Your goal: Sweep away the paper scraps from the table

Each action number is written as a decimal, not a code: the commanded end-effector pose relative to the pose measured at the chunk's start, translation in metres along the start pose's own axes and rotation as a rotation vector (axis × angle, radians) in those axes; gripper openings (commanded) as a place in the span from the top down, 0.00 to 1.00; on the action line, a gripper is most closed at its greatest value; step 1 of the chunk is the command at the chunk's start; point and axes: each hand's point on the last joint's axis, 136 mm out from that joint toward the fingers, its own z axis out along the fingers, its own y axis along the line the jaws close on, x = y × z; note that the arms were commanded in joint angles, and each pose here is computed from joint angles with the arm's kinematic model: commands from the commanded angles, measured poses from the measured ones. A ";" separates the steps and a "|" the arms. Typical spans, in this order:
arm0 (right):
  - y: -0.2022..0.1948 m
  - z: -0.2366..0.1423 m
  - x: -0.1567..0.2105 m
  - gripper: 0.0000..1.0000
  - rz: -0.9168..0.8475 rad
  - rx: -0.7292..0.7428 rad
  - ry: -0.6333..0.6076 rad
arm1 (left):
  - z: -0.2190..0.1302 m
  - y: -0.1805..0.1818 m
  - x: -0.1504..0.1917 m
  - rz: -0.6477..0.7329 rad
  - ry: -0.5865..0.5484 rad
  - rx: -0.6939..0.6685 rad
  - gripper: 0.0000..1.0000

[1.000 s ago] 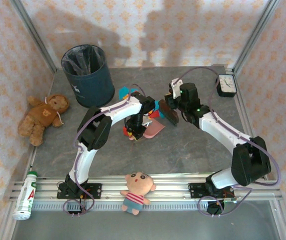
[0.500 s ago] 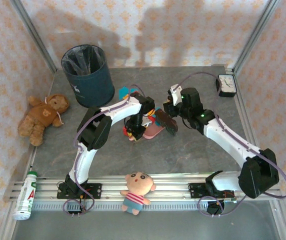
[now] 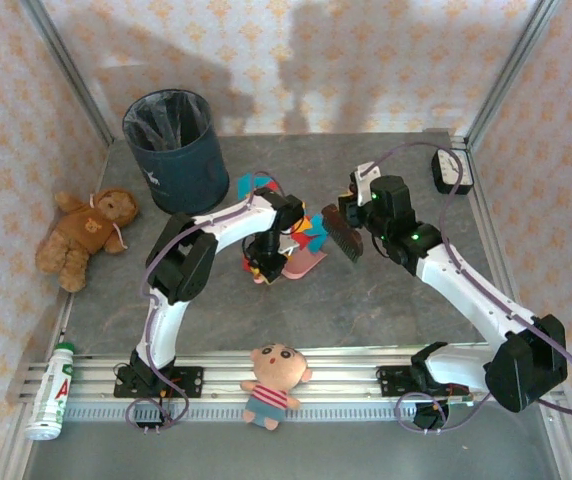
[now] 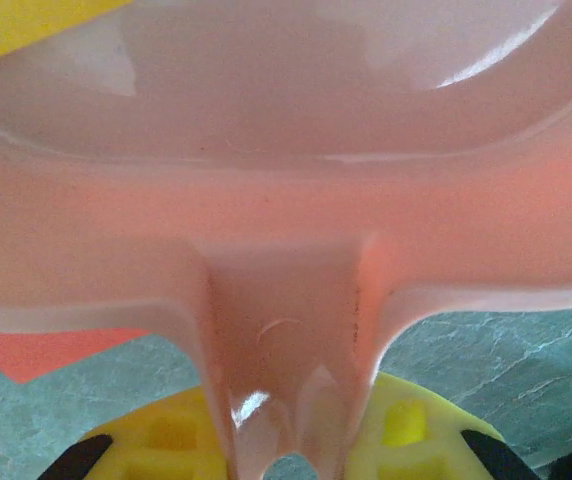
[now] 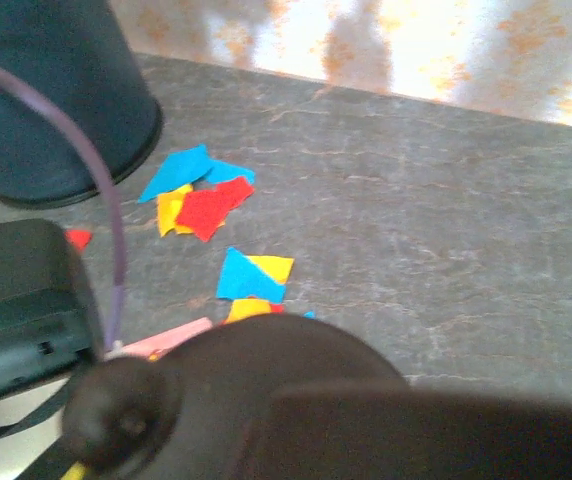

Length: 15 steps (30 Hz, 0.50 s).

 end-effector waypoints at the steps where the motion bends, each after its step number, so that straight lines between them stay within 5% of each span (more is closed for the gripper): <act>1: -0.028 -0.003 -0.034 1.00 0.041 0.174 -0.132 | -0.004 0.003 0.008 -0.019 0.007 0.006 1.00; 8: -0.049 0.027 -0.044 1.00 0.056 0.313 -0.171 | -0.005 0.003 0.006 -0.018 0.001 0.009 1.00; 15: -0.023 0.069 -0.041 1.00 0.001 0.178 -0.147 | -0.002 0.002 0.006 -0.017 0.007 0.014 1.00</act>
